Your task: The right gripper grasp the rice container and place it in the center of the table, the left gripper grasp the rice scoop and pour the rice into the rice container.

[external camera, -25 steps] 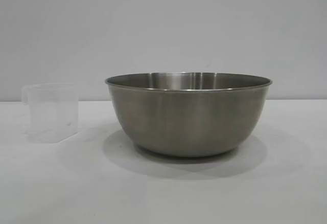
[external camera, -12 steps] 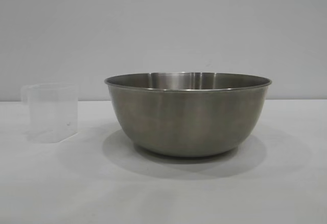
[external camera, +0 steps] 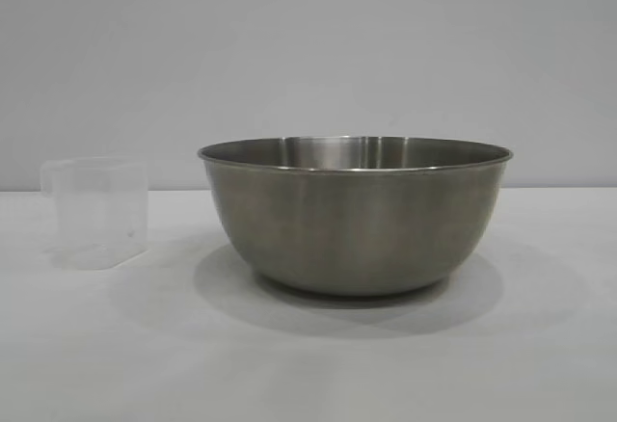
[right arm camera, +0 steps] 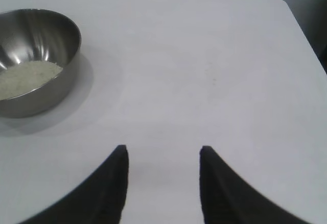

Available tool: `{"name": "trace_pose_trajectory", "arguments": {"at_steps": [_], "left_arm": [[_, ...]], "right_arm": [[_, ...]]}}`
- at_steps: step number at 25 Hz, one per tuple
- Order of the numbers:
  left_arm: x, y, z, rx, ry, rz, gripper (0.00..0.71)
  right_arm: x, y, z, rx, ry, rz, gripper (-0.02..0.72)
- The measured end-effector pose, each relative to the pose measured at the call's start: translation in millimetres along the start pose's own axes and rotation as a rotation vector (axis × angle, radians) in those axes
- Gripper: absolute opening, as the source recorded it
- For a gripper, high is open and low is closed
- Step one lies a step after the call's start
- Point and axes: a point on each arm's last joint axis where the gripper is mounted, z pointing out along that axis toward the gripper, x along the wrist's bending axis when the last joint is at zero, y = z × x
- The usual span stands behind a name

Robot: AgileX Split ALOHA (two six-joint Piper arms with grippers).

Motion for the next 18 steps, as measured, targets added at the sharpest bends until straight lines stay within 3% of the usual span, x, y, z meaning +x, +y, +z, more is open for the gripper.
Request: {"name": "trace_pose_trajectory", "arguments": {"at_steps": [2, 3, 6, 8, 18], "left_arm": [[21.5, 2.5, -3.7, 0.114, 0.227, -0.043, 0.178], [26.7, -1.9, -7.6, 0.243, 0.284, -0.040, 0.178], [22.7, -13.6, -19.6, 0.535, 0.252, -0.068, 0.178], [18.5, -18.2, -30.3, 0.623, 0.224, -0.082, 0.178], [6.6, -17.7, -105.5, 0.651, 0.213, -0.071, 0.178]], "right_arm": [[0.0, 0.0, 0.0, 0.000, 0.000, 0.000, 0.295], [0.0, 0.0, 0.0, 0.000, 0.000, 0.000, 0.295], [0.0, 0.0, 0.0, 0.000, 0.000, 0.000, 0.295], [0.0, -0.2, 0.0, 0.002, 0.000, 0.000, 0.295], [0.2, -0.1, 0.0, 0.002, 0.002, 0.001, 0.295]]}}
